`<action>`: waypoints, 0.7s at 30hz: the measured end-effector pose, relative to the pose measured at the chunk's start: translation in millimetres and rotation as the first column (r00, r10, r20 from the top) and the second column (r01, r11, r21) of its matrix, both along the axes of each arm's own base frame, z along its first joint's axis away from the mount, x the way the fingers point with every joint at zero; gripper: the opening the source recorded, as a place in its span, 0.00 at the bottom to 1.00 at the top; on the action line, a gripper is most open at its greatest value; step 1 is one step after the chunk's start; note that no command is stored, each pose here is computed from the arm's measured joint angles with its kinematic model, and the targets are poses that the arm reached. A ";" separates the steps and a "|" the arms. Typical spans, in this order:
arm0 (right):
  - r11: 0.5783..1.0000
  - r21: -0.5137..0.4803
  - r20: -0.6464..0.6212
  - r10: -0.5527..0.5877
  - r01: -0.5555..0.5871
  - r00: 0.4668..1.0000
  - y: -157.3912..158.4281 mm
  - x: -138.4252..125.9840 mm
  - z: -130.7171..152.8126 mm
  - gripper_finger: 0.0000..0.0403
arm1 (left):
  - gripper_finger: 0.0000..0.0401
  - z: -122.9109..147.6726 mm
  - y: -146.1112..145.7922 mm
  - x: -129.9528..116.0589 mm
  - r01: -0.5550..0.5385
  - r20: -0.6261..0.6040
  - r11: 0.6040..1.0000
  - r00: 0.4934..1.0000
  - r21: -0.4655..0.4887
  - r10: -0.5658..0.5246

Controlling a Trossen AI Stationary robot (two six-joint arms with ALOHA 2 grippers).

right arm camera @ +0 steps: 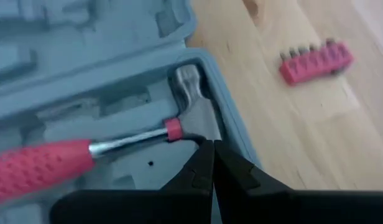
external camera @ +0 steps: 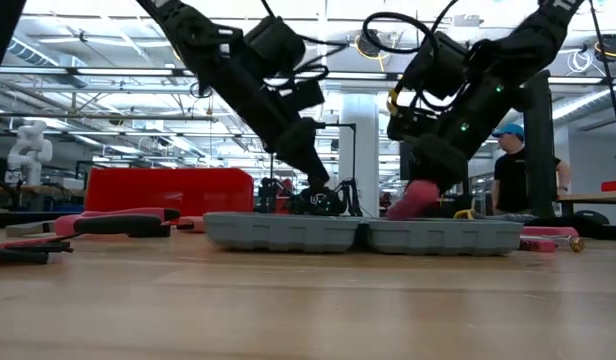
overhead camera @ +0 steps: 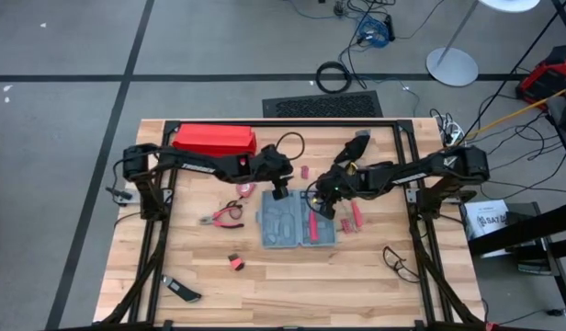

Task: Prefit tool cases
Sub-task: Put the orange hammer into the gray pre-fit tool case

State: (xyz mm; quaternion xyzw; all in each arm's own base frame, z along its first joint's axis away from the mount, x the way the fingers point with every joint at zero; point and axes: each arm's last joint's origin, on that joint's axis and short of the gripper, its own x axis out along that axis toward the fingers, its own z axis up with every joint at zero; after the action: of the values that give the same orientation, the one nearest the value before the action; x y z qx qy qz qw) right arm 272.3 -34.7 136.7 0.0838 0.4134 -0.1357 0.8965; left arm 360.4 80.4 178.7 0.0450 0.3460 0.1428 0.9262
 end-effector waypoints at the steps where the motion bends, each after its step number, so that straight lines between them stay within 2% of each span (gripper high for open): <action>1: 1.000 -0.003 0.013 0.005 -0.005 1.000 -0.1 1.4 0.1 0.00 | 0.50 -4.3 0.5 1.3 0.000 -0.006 1.000 1.000 -0.005 0.000; 7: 0.999 -0.032 0.096 0.027 -0.024 0.995 0.0 1.5 16.5 0.00 | 0.50 -17.3 -5.8 7.8 0.008 -0.008 1.000 1.000 -0.028 -0.008; 12: 0.995 0.040 0.152 0.083 -0.090 0.985 4.8 1.0 25.6 0.00 | 0.50 -19.0 -18.6 10.7 0.006 0.007 0.997 1.000 -0.072 -0.005; 21: 0.983 0.098 0.079 0.146 -0.154 0.986 24.2 7.1 3.1 0.00 | 0.50 -20.4 -35.2 12.1 0.018 0.010 0.994 1.000 -0.108 -0.017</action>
State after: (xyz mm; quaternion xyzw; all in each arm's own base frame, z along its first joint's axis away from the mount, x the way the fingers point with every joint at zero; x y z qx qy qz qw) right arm 279.4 -10.5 139.8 0.1037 0.3925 -0.0431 0.9129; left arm 372.5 45.2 158.3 -0.0029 0.3487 0.1159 0.9300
